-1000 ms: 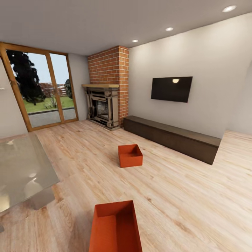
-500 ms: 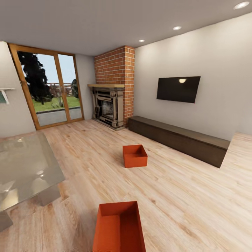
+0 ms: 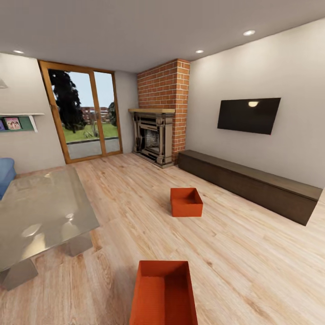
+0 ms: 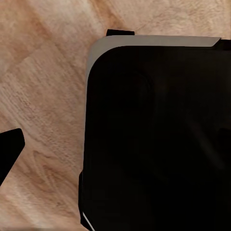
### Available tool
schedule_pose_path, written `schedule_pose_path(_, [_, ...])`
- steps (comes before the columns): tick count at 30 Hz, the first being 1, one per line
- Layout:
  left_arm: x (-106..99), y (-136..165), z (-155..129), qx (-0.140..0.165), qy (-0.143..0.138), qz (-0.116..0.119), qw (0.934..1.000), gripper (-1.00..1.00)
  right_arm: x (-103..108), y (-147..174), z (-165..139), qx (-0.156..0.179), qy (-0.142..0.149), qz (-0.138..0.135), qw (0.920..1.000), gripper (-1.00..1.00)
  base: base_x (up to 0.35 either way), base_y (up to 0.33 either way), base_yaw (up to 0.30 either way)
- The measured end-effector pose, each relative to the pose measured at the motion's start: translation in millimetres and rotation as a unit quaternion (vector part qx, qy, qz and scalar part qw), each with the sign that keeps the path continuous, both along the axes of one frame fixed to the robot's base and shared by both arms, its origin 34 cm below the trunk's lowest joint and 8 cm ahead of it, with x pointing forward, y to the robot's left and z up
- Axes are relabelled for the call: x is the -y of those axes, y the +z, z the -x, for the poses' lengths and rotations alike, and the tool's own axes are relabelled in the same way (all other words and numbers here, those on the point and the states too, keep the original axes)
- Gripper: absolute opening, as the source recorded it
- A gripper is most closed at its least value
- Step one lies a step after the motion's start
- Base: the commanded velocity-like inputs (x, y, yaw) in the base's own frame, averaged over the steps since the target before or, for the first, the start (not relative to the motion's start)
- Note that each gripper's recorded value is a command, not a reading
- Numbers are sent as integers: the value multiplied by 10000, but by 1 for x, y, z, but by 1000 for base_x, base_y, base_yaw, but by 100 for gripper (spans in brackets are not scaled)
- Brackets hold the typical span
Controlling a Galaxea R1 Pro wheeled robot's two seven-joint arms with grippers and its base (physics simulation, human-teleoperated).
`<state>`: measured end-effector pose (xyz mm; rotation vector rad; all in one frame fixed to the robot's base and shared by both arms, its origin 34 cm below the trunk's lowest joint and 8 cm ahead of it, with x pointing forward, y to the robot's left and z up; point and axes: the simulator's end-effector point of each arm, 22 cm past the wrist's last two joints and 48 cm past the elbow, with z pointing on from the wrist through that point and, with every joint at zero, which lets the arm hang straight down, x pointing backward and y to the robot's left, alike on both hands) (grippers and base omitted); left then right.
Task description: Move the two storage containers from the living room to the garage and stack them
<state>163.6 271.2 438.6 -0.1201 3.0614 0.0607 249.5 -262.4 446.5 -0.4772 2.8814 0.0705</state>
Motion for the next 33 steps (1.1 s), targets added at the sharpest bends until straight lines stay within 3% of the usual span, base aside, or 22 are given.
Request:
schedule_pose_path(12, [-1, 0, 0, 4, 81, -2, 10000, 100, 0, 0, 0, 5, 6, -1, 10000, 100, 180, 0, 3])
schedule_pose_path(26, [-2, 0, 0, 2, 97, -6, 10000, 100, 0, 0, 0, -6, 4, 1, 10000, 100, 18, 0, 0])
schedule_pose_path(33, [-3, 0, 0, 6, 147, -10, 9999, 100, 0, 0, 0, -1, 6, -1, 10000, 100, 210, 0, 0])
